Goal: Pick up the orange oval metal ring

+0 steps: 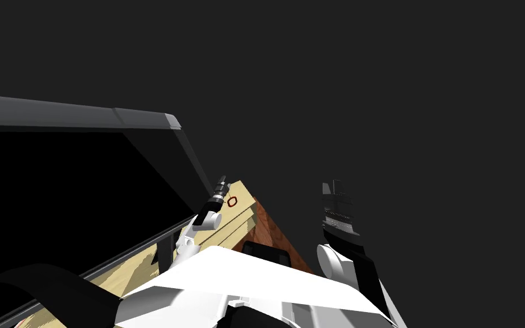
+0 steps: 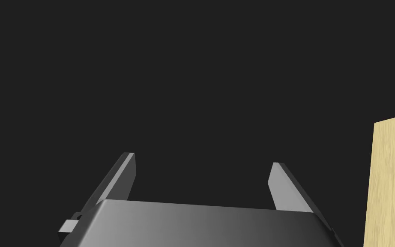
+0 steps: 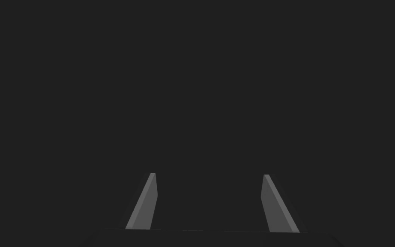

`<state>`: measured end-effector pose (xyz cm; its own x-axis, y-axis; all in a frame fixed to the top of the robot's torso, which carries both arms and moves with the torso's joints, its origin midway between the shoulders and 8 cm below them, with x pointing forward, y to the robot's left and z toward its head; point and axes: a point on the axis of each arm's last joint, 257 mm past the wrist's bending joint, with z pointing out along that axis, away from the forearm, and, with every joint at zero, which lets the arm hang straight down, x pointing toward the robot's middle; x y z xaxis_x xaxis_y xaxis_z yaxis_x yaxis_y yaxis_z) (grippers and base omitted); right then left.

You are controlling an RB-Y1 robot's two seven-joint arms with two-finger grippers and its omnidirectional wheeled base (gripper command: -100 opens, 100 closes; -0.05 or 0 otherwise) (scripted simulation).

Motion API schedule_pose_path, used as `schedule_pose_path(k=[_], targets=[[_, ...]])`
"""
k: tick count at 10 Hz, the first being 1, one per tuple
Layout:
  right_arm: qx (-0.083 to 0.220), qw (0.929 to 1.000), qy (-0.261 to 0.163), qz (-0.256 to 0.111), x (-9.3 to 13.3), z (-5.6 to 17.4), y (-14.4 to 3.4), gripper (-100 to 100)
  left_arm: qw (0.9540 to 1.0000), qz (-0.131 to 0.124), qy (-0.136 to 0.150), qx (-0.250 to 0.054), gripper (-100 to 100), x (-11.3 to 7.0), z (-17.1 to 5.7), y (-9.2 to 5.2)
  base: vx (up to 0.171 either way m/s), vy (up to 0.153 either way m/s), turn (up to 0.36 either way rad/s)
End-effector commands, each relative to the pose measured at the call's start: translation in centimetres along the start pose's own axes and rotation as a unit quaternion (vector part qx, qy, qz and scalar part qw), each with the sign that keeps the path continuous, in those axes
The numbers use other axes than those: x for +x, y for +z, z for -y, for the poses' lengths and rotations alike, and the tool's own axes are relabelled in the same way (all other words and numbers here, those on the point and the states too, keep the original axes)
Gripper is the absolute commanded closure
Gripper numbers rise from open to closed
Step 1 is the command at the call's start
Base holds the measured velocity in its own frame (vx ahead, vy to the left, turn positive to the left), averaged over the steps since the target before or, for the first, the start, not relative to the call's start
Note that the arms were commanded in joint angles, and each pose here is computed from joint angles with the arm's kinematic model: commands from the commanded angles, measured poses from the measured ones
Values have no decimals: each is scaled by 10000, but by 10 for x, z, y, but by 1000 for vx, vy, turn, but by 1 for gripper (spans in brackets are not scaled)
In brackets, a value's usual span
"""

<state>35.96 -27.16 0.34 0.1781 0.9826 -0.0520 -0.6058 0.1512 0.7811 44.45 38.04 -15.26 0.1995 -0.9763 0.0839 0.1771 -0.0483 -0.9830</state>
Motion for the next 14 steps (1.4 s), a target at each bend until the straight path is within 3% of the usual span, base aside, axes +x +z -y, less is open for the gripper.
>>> schedule_pose_path(k=[1,5,6,10,11,13,14], targets=[[0,10000,0,0,0,0,0,0,9996,108,-94,-255,-100,-6,-21,-1,49,-32,45],[0,10000,0,0,0,0,0,0,9952,324,-198,-903,-100,-21,-75,-10,39,-25,39],[0,10000,0,0,0,0,0,0,9917,397,-190,-1212,-100,-28,-99,-17,57,-26,60],[0,10000,0,0,0,0,0,0,9804,534,-130,-1892,-100,-41,-152,-39,51,-26,42],[0,10000,0,0,0,0,0,0,9804,534,-130,-1892,-100,-41,-152,-39,31,-8,11],[0,10000,0,0,0,0,0,0,9728,600,-114,-2235,-100,-46,-178,-53,30,-6,31],[0,10000,0,0,0,0,0,0,9648,658,-108,-2546,-100,-50,-201,-67,63,-8,68]])
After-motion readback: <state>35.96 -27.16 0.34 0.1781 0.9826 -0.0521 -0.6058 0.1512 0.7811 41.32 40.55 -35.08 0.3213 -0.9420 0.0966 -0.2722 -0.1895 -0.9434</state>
